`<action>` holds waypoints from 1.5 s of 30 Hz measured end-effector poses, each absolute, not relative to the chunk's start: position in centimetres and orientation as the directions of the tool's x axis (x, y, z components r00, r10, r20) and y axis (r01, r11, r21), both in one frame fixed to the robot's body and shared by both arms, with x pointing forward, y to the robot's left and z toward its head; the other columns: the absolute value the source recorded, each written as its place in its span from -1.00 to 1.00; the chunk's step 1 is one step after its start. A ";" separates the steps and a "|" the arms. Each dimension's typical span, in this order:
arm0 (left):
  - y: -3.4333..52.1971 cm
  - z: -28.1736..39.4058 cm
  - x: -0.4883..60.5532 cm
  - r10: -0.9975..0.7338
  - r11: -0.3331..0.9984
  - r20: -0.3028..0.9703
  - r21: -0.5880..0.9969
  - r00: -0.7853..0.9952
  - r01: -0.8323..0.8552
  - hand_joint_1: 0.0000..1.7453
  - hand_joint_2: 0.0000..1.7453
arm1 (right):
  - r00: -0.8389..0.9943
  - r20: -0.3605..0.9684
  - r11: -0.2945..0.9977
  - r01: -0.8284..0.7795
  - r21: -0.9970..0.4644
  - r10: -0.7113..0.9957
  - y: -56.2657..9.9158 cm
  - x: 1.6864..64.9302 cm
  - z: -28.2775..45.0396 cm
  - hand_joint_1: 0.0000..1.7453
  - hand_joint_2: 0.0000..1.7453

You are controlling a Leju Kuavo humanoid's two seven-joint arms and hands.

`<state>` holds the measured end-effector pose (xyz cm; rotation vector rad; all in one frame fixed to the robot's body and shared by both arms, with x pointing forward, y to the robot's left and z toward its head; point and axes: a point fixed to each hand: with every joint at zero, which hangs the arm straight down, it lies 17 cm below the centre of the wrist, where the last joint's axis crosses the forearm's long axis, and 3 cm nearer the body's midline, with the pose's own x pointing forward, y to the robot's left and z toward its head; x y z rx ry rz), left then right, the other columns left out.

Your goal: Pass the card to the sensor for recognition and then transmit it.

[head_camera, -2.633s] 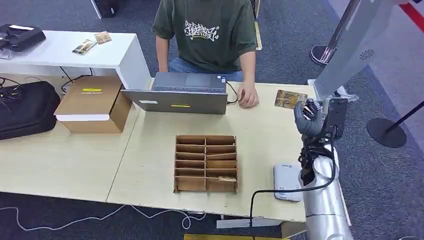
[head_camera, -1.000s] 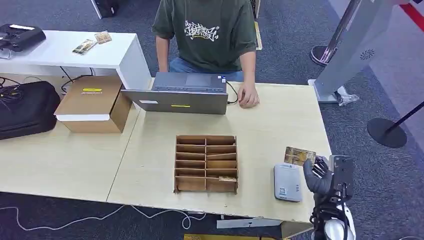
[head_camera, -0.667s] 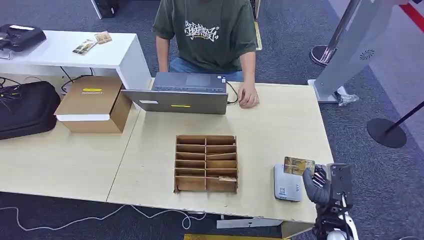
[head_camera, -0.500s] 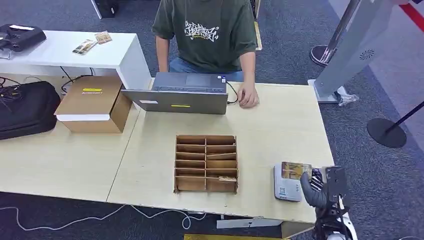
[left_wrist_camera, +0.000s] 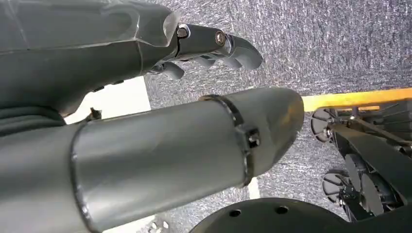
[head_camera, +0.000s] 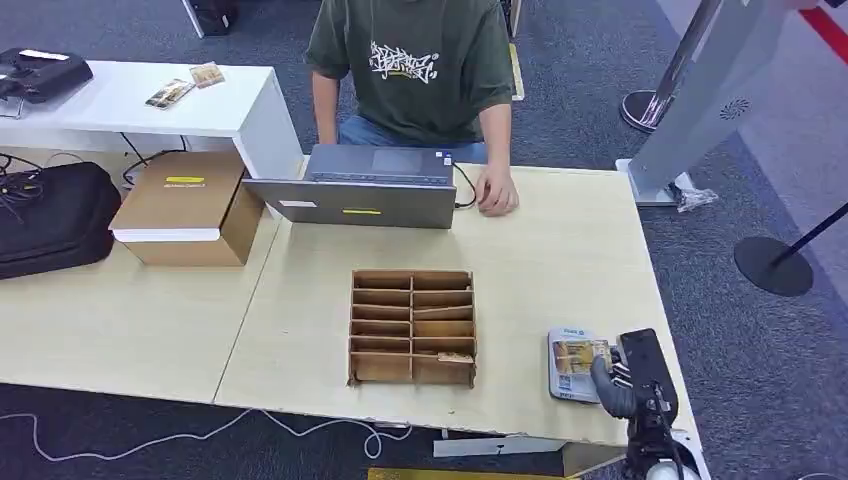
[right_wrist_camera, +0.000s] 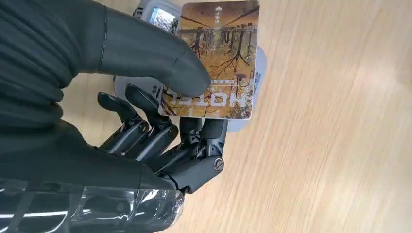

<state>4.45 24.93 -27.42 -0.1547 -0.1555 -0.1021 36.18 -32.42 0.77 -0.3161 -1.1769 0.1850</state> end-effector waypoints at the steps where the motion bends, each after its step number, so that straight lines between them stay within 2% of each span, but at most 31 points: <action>1: 24.9 -27.4 4.4 -0.089 0.983 0.163 -0.145 0.983 0.113 -1.00 -1.00 | 0.378 0.873 0.941 0.019 -0.339 0.307 -32.5 36.3 0.7 1.00 1.00; 25: 25.4 -27.5 4.3 -0.108 0.982 0.162 -0.138 0.981 0.131 -1.00 -1.00 | 0.414 0.795 0.884 -0.058 -0.463 0.444 -35.3 36.7 -1.1 1.00 1.00; 45: 26.2 -27.4 4.2 -0.109 0.982 0.158 -0.135 0.981 0.131 -1.00 -1.00 | 0.372 0.679 0.774 -0.286 -0.565 0.633 -34.4 37.3 -2.2 1.00 1.00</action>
